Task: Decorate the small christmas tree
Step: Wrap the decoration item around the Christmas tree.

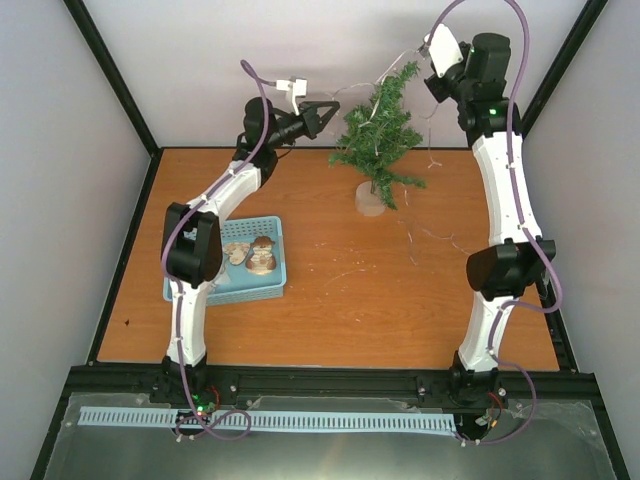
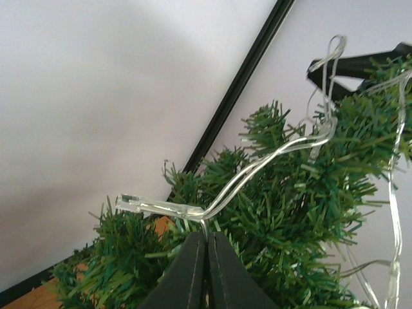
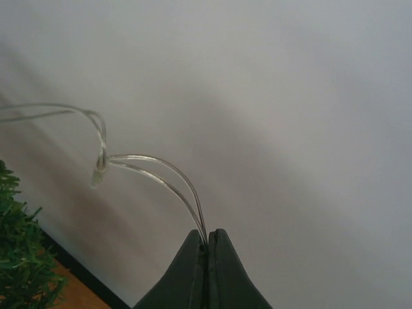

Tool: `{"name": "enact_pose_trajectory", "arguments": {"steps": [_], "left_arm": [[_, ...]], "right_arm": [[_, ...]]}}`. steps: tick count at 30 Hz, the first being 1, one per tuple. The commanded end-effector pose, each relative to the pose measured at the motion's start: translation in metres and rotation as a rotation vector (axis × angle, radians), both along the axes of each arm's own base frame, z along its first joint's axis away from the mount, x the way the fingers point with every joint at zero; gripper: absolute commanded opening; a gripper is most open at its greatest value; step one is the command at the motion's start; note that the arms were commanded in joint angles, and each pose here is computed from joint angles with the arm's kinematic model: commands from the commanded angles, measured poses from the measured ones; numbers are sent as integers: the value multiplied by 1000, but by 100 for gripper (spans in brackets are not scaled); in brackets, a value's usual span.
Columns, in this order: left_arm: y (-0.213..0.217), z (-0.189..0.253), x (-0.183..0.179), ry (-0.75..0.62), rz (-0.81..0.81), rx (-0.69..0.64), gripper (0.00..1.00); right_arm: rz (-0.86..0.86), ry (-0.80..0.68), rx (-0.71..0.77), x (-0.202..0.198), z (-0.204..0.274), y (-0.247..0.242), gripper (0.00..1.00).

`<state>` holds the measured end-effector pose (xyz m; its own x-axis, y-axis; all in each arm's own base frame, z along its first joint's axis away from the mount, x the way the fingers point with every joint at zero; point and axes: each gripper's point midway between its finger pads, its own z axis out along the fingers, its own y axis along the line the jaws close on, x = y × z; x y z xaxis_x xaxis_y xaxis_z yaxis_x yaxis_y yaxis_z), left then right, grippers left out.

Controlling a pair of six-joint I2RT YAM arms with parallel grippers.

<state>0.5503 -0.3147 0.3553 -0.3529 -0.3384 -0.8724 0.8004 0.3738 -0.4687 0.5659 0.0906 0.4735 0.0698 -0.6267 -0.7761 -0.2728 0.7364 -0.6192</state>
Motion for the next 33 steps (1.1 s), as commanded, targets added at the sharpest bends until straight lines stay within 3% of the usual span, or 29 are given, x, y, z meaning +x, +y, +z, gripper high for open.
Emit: {"name": "enact_pose_trajectory", "arguments": {"steps": [1, 13, 22, 33], "left_arm": [[6, 20, 9, -21, 14, -28, 1], [4, 6, 29, 107, 34, -67, 1], [0, 3, 30, 148, 3, -101, 1], [-2, 10, 22, 91, -35, -98, 1]], "right_arm": [[-25, 37, 47, 8, -9, -7, 3], [-110, 205, 68, 33, -75, -31, 3], [-142, 263, 69, 32, -92, -40, 3], [77, 11, 311, 10, 15, -19, 3]]}}
